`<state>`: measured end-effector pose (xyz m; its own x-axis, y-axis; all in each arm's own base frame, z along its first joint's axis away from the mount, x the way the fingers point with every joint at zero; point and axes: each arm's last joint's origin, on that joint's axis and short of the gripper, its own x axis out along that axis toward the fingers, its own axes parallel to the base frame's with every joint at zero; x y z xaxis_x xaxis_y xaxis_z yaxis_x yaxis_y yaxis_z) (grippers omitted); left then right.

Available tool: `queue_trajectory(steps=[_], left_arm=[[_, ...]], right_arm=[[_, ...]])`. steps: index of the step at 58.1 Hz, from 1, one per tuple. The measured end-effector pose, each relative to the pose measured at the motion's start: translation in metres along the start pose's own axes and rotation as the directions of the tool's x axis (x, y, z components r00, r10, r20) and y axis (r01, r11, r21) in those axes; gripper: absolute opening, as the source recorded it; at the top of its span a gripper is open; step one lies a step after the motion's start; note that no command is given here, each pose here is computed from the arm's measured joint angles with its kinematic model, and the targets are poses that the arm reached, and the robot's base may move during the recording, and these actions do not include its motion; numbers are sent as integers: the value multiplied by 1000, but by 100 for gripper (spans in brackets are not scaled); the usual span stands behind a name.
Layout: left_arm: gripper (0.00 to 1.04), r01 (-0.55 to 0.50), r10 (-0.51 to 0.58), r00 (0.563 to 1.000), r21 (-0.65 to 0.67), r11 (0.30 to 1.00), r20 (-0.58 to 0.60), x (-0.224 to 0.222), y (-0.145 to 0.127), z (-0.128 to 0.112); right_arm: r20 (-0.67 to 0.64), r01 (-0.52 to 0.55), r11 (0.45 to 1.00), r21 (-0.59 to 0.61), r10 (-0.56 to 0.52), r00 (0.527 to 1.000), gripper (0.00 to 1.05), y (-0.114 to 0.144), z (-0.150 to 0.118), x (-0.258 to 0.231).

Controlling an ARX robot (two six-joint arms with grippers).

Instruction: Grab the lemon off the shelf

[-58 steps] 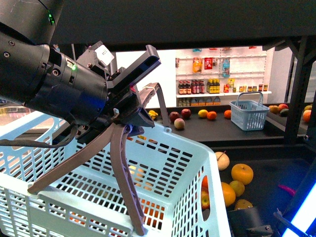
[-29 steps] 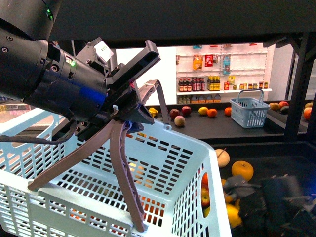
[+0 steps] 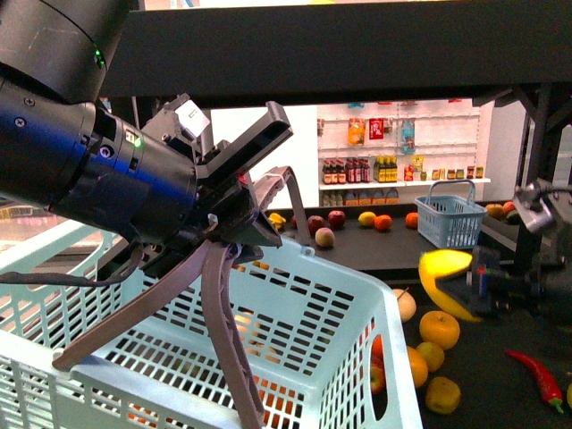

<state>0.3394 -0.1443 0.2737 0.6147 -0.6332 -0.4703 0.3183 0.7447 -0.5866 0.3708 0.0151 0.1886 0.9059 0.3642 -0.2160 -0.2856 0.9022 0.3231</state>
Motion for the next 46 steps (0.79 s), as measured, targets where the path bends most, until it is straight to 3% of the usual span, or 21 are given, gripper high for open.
queue_trajectory(steps=[7,17,28,35,46], left_arm=[[18,-1,1,1000,0,1000,0,0,0,0],[18,-4,4,1000,-1,1000,2,0,0,0],[18,-3,3,1000,1,1000,2,0,0,0],[18,-2,2,1000,0,1000,1,0,0,0],[18,-2,2,1000,1,1000,1,0,0,0]], right_arm=[[8,-42,999,-1,42,999,74,29,5,0],[-102,-14,999,42,19,995,73,49,-34,27],[-102,-45,997,69,52,993,73,69,-45,45],[-100,-42,996,73,49,994,98,76,-45,49],[-16,9,998,67,-8,1000,97,69,-18,29]])
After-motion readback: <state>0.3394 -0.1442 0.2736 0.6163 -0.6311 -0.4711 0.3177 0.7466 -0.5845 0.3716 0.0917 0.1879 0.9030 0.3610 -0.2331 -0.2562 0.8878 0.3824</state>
